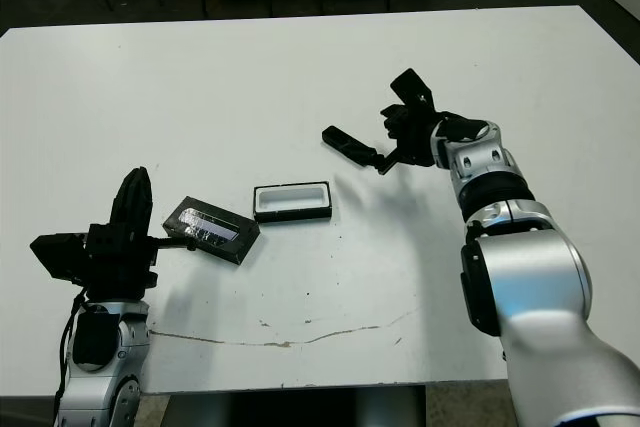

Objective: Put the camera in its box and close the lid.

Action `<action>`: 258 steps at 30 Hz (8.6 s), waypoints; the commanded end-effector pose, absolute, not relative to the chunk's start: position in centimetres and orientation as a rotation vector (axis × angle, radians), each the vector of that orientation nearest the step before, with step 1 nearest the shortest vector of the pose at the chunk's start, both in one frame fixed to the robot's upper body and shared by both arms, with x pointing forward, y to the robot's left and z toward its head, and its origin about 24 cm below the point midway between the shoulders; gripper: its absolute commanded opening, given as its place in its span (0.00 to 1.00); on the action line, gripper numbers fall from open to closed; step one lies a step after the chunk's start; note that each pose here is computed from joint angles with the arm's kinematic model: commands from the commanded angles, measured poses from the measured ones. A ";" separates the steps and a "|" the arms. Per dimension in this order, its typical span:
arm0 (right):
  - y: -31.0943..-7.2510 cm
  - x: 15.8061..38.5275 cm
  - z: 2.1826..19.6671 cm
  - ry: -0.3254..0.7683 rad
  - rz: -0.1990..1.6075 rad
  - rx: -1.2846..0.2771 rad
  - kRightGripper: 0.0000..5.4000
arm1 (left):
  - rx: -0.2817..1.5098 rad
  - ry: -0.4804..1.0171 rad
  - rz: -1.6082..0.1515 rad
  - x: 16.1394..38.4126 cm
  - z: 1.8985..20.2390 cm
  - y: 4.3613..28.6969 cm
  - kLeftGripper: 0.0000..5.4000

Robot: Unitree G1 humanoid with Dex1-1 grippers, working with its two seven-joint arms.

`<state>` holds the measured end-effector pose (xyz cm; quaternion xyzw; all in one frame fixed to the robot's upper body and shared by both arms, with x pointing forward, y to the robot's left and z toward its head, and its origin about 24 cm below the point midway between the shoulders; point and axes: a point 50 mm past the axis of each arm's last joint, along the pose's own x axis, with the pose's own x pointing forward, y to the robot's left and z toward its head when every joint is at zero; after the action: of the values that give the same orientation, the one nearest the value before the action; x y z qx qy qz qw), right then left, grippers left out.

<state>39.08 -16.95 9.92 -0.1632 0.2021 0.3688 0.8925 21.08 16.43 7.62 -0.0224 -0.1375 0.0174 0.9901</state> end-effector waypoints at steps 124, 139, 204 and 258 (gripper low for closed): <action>-11.1 35.8 13.3 0.628 1.604 -0.922 0.08 | -0.035 -0.225 0.034 20.7 6.7 16.4 0.00; -9.7 35.7 13.0 0.638 1.587 -1.015 0.08 | -0.044 -0.227 0.030 20.7 6.6 16.4 0.00; -18.1 32.1 17.6 -0.138 0.805 -0.426 0.96 | 0.007 -0.273 0.016 20.2 7.9 17.4 0.00; -20.3 22.2 12.3 -0.146 0.634 -0.182 0.00 | 0.699 1.005 -1.159 36.4 9.2 18.9 0.00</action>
<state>22.34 -20.16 12.75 -0.0886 -0.0824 0.3129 0.9420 37.22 18.14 10.78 0.3149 0.4141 -0.5143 0.6818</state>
